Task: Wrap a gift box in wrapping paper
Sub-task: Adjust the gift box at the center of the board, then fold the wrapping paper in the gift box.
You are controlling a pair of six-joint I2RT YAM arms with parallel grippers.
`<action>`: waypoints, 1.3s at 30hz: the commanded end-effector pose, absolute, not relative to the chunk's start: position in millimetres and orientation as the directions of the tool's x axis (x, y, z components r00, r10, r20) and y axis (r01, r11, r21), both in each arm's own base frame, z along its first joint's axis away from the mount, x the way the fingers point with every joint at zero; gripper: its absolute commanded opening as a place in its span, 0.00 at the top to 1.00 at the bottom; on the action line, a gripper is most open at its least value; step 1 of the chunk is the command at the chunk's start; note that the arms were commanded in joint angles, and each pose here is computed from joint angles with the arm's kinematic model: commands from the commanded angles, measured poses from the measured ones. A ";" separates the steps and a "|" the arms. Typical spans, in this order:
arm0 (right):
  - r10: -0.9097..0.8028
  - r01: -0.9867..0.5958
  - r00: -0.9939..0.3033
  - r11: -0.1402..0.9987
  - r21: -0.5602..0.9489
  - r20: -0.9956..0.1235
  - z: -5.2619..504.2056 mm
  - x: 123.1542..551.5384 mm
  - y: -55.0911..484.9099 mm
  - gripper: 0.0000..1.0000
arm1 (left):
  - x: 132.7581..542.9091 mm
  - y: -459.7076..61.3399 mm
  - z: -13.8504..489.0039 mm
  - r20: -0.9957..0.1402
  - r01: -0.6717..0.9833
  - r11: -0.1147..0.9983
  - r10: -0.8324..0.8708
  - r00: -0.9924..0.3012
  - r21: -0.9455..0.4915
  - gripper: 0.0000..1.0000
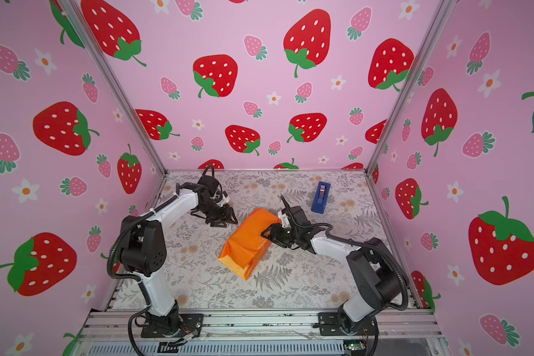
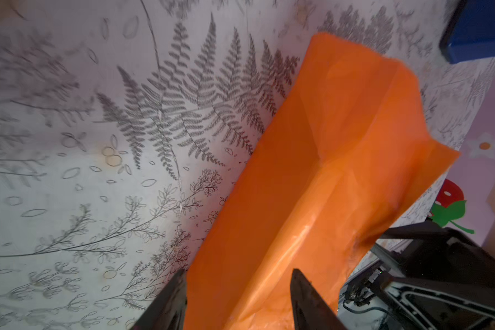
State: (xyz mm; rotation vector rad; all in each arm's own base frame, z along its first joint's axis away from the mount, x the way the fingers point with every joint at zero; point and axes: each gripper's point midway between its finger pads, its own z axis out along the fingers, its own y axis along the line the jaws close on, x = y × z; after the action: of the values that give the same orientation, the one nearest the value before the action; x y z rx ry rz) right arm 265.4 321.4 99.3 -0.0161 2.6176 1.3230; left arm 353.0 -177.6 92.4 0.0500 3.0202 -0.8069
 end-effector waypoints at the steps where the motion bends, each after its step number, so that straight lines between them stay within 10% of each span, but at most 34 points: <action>1: 0.061 -0.140 -0.975 0.572 0.809 -0.212 105.0 281.8 325.5 0.44 | 346.9 -196.4 103.3 -0.038 0.054 0.803 0.040 -0.998 -0.594 0.40; 11: -0.068 -0.252 -0.964 0.544 0.800 -0.258 103.9 317.4 336.0 0.48 | 318.3 -220.2 97.9 -0.015 0.033 0.764 0.030 -0.999 -0.644 0.42; 19: -0.089 -0.285 -0.928 0.795 0.536 -0.361 118.4 335.0 259.4 0.48 | 314.0 -206.0 122.4 -0.096 0.089 0.871 0.048 -0.994 -0.482 0.45; 27: -0.151 -0.341 -0.922 0.754 0.561 -0.358 144.2 265.9 274.1 0.81 | 328.7 -250.8 163.8 -0.154 0.238 0.813 0.183 -0.971 -0.532 0.91; 39: -0.155 -0.385 -0.908 0.670 0.634 -0.388 128.4 193.6 355.5 0.98 | 323.5 -248.9 89.5 0.022 0.242 0.869 0.278 -0.960 -0.431 1.00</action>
State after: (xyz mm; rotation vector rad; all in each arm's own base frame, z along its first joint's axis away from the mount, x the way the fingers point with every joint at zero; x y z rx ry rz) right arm 181.1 336.7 126.5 -0.5272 2.6498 1.0593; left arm 330.7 -261.1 91.3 0.3976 3.0796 -0.7829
